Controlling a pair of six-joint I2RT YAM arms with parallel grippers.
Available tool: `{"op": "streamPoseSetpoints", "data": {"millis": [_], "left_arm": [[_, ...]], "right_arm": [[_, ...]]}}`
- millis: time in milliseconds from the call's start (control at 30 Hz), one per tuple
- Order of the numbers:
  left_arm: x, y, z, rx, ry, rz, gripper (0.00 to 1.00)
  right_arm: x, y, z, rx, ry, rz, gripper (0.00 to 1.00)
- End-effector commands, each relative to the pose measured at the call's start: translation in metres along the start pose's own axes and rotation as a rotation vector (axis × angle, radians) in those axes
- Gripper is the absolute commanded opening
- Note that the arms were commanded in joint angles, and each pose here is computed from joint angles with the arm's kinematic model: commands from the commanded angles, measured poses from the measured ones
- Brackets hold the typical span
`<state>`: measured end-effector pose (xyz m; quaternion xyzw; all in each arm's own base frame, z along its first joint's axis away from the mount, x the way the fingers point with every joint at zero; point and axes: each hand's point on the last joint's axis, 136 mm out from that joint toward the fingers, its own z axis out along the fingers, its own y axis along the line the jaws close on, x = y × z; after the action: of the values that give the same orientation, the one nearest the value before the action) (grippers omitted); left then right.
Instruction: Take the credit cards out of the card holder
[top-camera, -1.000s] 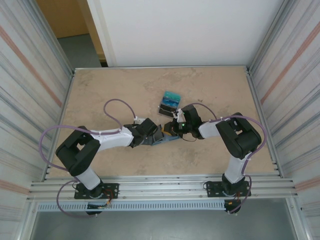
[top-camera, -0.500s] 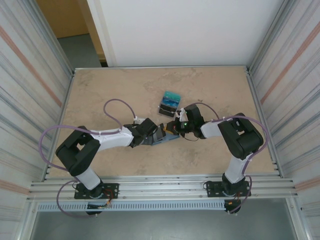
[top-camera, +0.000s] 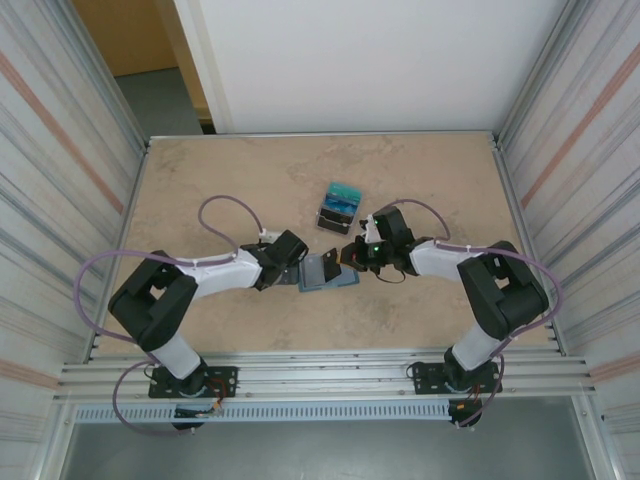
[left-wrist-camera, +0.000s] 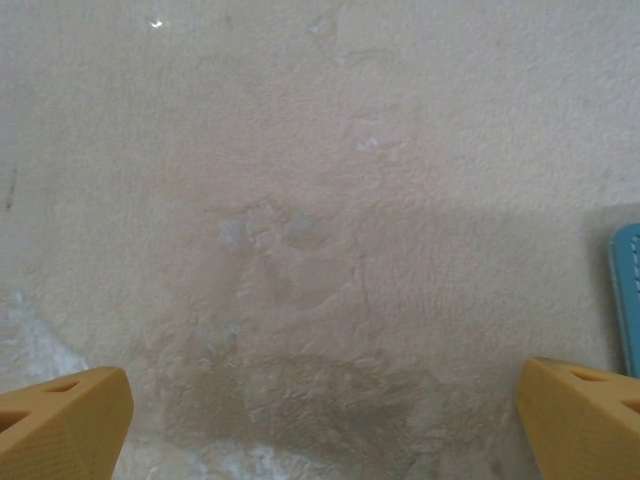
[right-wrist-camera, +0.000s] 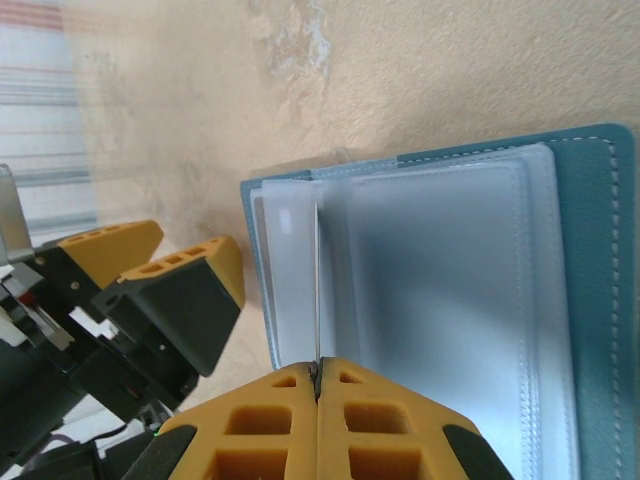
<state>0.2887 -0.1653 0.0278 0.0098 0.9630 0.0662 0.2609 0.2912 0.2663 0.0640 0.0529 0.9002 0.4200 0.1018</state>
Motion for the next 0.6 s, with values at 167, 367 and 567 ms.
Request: {"op": "streamPoseSetpoints", "data": {"millis": [167, 367, 567], "left_arm": [[-0.007, 0.012, -0.009, -0.027, -0.028, 0.005, 0.99], [-0.015, 0.010, -0.021, 0.008, -0.051, -0.006, 0.99], [-0.022, -0.011, -0.039, 0.060, -0.083, 0.049, 0.99]], "right_arm": [[-0.008, 0.008, -0.016, 0.040, -0.028, -0.075, 0.02], [-0.017, 0.014, -0.031, 0.102, -0.063, -0.159, 0.00], [-0.033, 0.022, -0.052, 0.202, -0.113, -0.296, 0.00]]}}
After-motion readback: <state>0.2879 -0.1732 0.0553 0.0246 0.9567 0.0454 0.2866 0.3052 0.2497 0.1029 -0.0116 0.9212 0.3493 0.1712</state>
